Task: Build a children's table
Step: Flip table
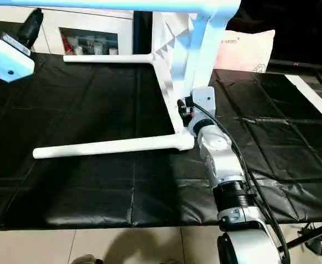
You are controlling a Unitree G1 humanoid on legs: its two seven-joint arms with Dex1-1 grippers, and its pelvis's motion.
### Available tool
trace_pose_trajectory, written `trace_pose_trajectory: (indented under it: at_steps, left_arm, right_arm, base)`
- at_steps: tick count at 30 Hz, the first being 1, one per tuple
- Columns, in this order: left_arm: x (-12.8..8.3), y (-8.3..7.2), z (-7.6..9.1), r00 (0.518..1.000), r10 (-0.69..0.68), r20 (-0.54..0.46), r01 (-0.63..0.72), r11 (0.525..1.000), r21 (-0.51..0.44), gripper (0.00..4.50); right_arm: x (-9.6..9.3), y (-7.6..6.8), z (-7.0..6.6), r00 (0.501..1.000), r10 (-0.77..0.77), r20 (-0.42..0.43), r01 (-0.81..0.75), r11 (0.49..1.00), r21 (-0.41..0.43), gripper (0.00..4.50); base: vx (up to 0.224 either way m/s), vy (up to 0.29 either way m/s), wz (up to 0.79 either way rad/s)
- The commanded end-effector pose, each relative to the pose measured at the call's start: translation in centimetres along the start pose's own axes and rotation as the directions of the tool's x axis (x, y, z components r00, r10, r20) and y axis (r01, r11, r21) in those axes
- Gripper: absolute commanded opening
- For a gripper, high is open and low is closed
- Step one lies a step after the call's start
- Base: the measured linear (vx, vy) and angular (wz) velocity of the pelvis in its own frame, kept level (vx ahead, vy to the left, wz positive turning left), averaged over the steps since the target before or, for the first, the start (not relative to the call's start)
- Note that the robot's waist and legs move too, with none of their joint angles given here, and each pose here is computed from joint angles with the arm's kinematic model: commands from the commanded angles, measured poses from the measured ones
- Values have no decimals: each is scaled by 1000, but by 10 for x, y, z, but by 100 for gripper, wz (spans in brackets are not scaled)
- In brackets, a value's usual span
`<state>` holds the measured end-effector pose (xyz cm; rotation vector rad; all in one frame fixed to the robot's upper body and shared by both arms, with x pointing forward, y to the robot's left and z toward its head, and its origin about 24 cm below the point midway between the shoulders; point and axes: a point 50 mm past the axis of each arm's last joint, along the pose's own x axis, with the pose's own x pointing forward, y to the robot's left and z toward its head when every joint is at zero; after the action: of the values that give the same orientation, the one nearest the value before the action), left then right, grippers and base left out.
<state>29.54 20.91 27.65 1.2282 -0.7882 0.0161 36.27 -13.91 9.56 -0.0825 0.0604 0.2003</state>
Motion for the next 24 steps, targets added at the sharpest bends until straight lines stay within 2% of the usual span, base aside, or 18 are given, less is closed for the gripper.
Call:
trace_pose_trajectory:
  at_steps: [1,4,11,16,20,21,22,24]
  left_arm:
    - [3,-1,-1,1000,11,-16,-11,1000,-12,302]
    - [7,5,-3,998,45,-35,-45,999,-4,284]
    - [10,7,-2,999,42,-28,-43,999,-14,251]
    - [13,7,-5,996,53,-67,-60,993,-101,234]
    - [14,12,-16,987,86,-133,-110,977,-181,230]
    - [14,12,-17,987,87,-136,-112,977,-183,230]
    - [12,16,-25,980,99,-172,-136,967,-216,229]
    - [7,16,-34,970,103,-221,-160,953,-256,229]
  right_arm:
    - [2,-6,26,995,0,103,7,998,-66,195]
    - [2,-6,30,993,6,116,3,997,-81,195]
    - [2,-6,32,992,15,127,-2,995,-103,195]
    - [2,-9,41,988,24,154,-1,989,-145,195]
    - [3,-17,61,978,55,200,-12,978,-207,195]
    - [3,-17,62,978,57,202,-13,978,-209,195]
    - [3,-21,76,969,89,230,-29,967,-252,195]
    - [2,-25,93,958,132,254,-48,950,-310,195]
  base:
    - [0,0,0]
    - [0,0,0]
    - [0,0,0]
    - [0,0,0]
    - [0,0,0]
    - [0,0,0]
    - [0,0,0]
    - [0,0,0]
